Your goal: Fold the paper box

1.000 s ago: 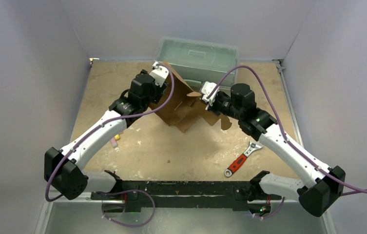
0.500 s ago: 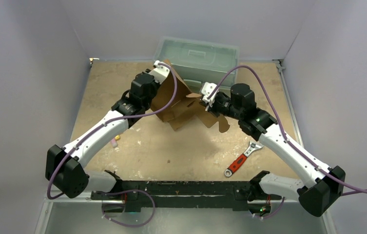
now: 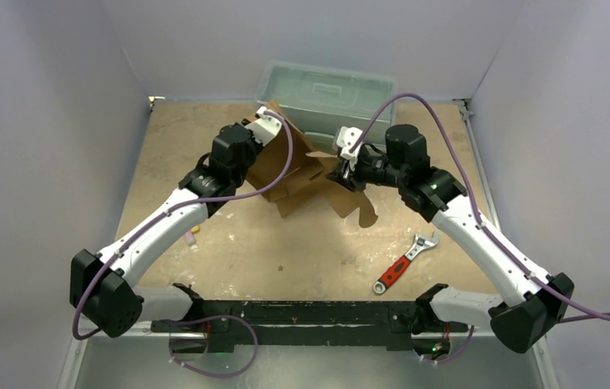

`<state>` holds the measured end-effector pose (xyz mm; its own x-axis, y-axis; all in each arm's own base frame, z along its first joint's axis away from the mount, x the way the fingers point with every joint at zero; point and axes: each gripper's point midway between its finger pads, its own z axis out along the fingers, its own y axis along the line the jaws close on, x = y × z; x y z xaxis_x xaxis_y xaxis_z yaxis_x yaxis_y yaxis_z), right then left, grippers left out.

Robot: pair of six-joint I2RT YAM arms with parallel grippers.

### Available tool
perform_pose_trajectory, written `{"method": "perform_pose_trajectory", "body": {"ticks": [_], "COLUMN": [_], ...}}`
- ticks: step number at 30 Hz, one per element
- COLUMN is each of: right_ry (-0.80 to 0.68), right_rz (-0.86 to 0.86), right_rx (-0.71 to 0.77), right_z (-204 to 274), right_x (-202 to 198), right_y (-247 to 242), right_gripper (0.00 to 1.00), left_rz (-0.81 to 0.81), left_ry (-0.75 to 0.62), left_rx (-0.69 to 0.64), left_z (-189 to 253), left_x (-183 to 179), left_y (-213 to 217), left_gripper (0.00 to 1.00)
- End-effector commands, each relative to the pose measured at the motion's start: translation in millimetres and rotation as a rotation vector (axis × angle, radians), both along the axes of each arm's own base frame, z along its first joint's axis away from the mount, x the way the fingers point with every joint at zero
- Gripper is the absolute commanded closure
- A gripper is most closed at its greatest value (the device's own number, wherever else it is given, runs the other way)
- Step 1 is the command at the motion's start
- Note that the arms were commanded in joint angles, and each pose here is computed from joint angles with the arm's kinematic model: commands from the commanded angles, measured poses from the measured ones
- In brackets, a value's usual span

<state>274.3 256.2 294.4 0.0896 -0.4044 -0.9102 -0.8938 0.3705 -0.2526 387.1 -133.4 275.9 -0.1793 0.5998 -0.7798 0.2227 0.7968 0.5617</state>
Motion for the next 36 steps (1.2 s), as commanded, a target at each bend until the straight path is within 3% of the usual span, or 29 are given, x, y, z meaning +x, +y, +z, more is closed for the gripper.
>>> {"method": "perform_pose_trajectory", "body": {"ticks": [1,5,8,11,14,16,18,22,24,26,32,36], "right_ry": [0.021,0.015,0.017,0.026,0.023,0.009,-0.009,-0.037,-0.038,-0.036,-0.026,0.055], "right_rz": [0.054,-0.009,-0.074,-0.126,-0.142,-0.173,-0.193,-0.192,-0.179,-0.182,-0.16,-0.119], "right_rx": [0.051,0.053,0.037,0.005,-0.017,-0.035,-0.052,-0.07,-0.084,-0.107,-0.116,-0.107], "right_z": [31.5,44.1,41.4,28.5,20.8,19.8,22.9,36.0,39.3,41.1,59.5,49.9], "right_x": [-11.2,-2.9,4.4,10.7,12.3,16.2,17.2,12.9,11.2,12.3,13.3,9.3], "right_y": [4.4,-8.1,-20.9,-30.6,-34.5,-39.9,-45.4,-51.0,-51.3,-53.5,-49.4,-36.8], "right_gripper": [0.57,0.27,0.2,0.22,0.36,0.4,0.4,0.27,0.26,0.33,0.69,0.87], "left_rz": [-0.071,-0.079,-0.092,-0.105,-0.099,-0.081,-0.077,-0.086,-0.099,-0.111,-0.103,-0.089], "left_ry": [0.062,0.121,0.185,0.251,0.305,0.329,0.348,0.417,0.459,0.504,0.629,0.656], "left_rx": [-0.036,-0.139,-0.247,-0.348,-0.401,-0.443,-0.481,-0.548,-0.578,-0.603,-0.644,-0.672], "left_z": [2.5,1.7,-0.1,-4.7,-12.7,-15.1,-14.4,-15.3,-19.0,-26.1,-61.3,-84.5], "left_x": [-15.6,-28.6,-39.8,-48.7,-53.1,-54.3,-54.8,-58.6,-62.4,-66.8,-79.3,-81.8], "left_y": [-7.0,-12.3,-20.3,-27.9,-30.6,-31.6,-32.3,-38.3,-42.7,-46.9,-49.5,-51.7], "left_gripper": [0.95,0.97,0.99,0.99,1.0,1.0,1.0,1.0,1.0,1.0,1.0,1.0]}}
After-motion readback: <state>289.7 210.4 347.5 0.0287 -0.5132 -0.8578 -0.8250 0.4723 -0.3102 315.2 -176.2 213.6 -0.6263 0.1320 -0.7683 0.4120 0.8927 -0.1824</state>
